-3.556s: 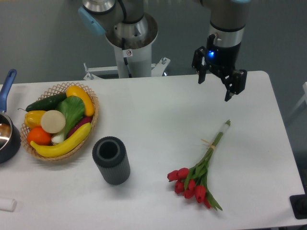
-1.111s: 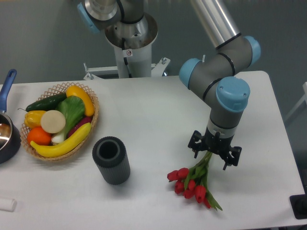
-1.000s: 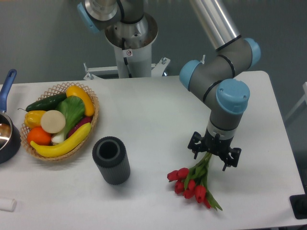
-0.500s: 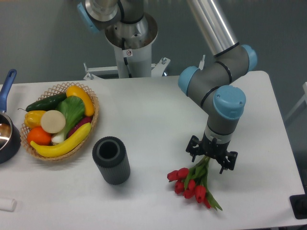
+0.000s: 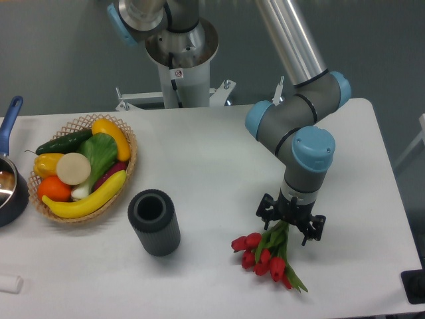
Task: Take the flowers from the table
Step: 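Close the gripper around the tulip stems just below the blooms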
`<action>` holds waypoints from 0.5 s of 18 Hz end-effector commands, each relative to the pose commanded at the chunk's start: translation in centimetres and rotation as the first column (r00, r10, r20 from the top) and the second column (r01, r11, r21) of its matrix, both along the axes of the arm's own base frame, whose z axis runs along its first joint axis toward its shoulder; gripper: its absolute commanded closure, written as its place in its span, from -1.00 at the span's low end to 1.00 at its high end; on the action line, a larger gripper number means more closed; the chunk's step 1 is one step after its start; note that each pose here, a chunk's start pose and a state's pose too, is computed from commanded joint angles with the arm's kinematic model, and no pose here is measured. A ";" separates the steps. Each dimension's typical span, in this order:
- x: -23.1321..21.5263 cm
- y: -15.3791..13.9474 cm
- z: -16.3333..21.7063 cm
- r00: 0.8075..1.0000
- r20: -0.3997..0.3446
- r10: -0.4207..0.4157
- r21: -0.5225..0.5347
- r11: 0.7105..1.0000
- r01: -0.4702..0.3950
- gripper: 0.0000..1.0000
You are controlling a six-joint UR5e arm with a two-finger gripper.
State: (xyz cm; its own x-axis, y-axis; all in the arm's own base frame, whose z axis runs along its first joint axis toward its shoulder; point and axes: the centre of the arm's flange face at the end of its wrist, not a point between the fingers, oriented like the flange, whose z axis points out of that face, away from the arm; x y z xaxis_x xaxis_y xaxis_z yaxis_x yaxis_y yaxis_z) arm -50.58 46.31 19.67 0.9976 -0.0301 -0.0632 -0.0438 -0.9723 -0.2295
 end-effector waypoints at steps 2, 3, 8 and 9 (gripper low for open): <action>0.1 0.1 0.0 1.000 -0.001 -0.003 -0.001 1.000 0.003 -1.00; 0.1 0.1 0.0 1.000 -0.001 -0.003 -0.001 1.000 0.003 -1.00; 0.0 -0.1 -0.4 1.000 0.005 -0.005 -0.011 1.000 0.005 -1.00; 0.1 0.0 -0.7 1.000 0.007 -0.005 -0.014 1.000 0.005 -1.00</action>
